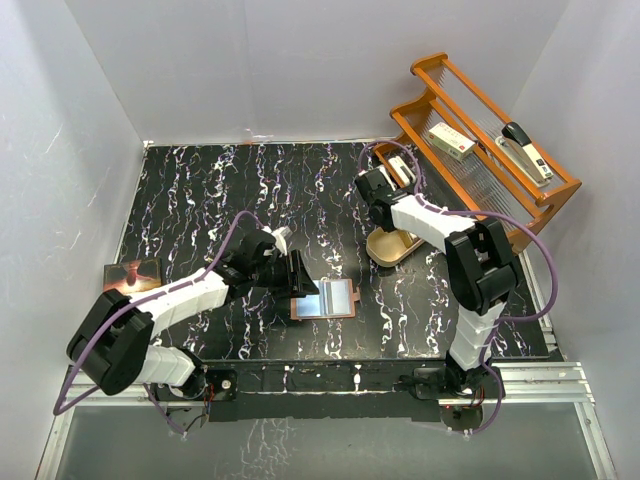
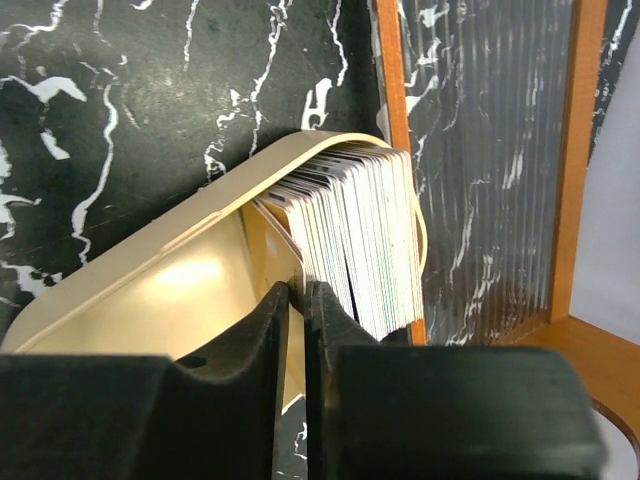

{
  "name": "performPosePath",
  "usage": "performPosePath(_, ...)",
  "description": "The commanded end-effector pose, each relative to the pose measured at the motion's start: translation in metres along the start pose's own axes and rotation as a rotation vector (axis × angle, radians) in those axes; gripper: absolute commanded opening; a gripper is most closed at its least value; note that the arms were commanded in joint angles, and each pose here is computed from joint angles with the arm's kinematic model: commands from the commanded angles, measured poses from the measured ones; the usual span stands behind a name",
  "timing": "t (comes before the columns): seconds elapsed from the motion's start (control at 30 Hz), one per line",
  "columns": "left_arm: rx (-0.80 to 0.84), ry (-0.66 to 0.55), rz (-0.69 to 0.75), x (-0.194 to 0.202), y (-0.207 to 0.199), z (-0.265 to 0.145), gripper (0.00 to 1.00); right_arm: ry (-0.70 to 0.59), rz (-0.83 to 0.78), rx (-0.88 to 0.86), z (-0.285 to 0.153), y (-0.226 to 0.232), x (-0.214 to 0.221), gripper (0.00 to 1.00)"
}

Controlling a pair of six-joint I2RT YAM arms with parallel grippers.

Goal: Put the credit cards into the card holder
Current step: Pick up the credit card from the storage box.

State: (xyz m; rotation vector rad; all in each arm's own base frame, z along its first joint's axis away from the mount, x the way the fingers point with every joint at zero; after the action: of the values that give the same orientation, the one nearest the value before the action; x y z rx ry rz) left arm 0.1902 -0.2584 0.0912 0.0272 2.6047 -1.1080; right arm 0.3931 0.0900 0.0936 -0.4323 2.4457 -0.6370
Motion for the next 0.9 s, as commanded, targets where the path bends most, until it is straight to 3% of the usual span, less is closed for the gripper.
performPosePath(0.0,0.015,-0.021,0.024,-0.004,-0.009,-0.009,0.48,-0.079,0.099,-0.029,-0.025,-0.015,-0.026,0.04)
performPosePath(0.07,0.014,-0.016,0.022,-0.003,-0.008,-0.009,0.48,-0.085,0.114,-0.091,-0.032,-0.01,-0.025,0.0)
performPosePath(0.57,0.108,-0.054,0.012,-0.021,-0.049,-0.028,0.53,-0.186,0.261,-0.393,-0.123,-0.007,-0.036,0.0)
performPosePath(0.87,0.267,-0.098,-0.04,-0.037,-0.091,-0.045,0.54,-0.344,0.376,-0.88,-0.211,0.025,-0.033,0.0)
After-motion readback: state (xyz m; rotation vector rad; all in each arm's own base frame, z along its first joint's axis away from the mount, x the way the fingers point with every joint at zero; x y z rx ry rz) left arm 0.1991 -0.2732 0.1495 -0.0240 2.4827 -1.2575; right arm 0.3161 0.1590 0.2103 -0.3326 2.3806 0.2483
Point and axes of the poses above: each gripper's point midway between its finger pads, its own z axis out along the fingers, its own y axis along the line the jaws close on, x = y × z, the point moved 2 cm from there along -z, back along the fingers
